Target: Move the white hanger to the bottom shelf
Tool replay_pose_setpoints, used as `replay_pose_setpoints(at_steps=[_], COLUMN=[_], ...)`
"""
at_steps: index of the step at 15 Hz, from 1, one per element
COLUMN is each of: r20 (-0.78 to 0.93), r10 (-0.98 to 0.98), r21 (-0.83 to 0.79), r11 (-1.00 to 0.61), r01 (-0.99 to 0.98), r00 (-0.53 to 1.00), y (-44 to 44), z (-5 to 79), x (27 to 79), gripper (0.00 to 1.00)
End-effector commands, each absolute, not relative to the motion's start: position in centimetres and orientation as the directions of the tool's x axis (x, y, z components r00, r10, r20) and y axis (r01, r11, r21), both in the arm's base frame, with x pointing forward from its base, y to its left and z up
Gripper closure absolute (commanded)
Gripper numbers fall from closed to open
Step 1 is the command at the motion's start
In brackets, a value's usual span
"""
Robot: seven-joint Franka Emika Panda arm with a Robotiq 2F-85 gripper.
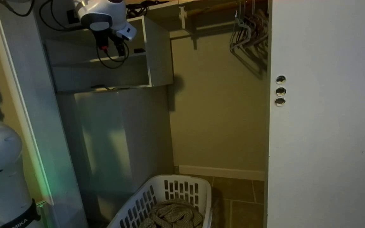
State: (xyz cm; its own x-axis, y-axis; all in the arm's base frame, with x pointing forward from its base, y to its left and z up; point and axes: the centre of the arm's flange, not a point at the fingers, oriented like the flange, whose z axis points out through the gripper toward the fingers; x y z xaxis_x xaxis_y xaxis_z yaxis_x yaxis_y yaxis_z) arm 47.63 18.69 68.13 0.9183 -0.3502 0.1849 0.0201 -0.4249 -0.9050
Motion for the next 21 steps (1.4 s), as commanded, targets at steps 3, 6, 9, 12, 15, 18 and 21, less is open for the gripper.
replay_pose_setpoints(at_steps=[3, 6, 9, 12, 15, 18, 21], r20=[0.178, 0.177, 0.169, 0.166, 0.161, 0.151, 0.140], r10=[-0.381, -0.386, -0.386, -0.387, -0.390, -0.396, -0.401], r21=[-0.919, -0.917, -0.918, -0.921, -0.923, -0.927, -0.931], r11=[-0.394, -0.398, -0.396, -0.390, -0.384, -0.375, -0.364], r01=[0.015, 0.009, 0.003, 0.002, -0.001, -0.009, -0.017], r00=[0.907, 0.905, 0.907, 0.907, 0.907, 0.906, 0.905], y=[18.7, 18.6, 18.6, 18.6, 18.5, 18.3, 18.1], z=[68.2, 68.0, 67.7, 67.7, 67.6, 67.4, 67.1], x=[49.5, 49.8, 49.7, 49.6, 49.6, 49.8, 50.0], gripper=[0.77, 0.67, 0.45, 0.29, 0.64, 0.85, 1.00])
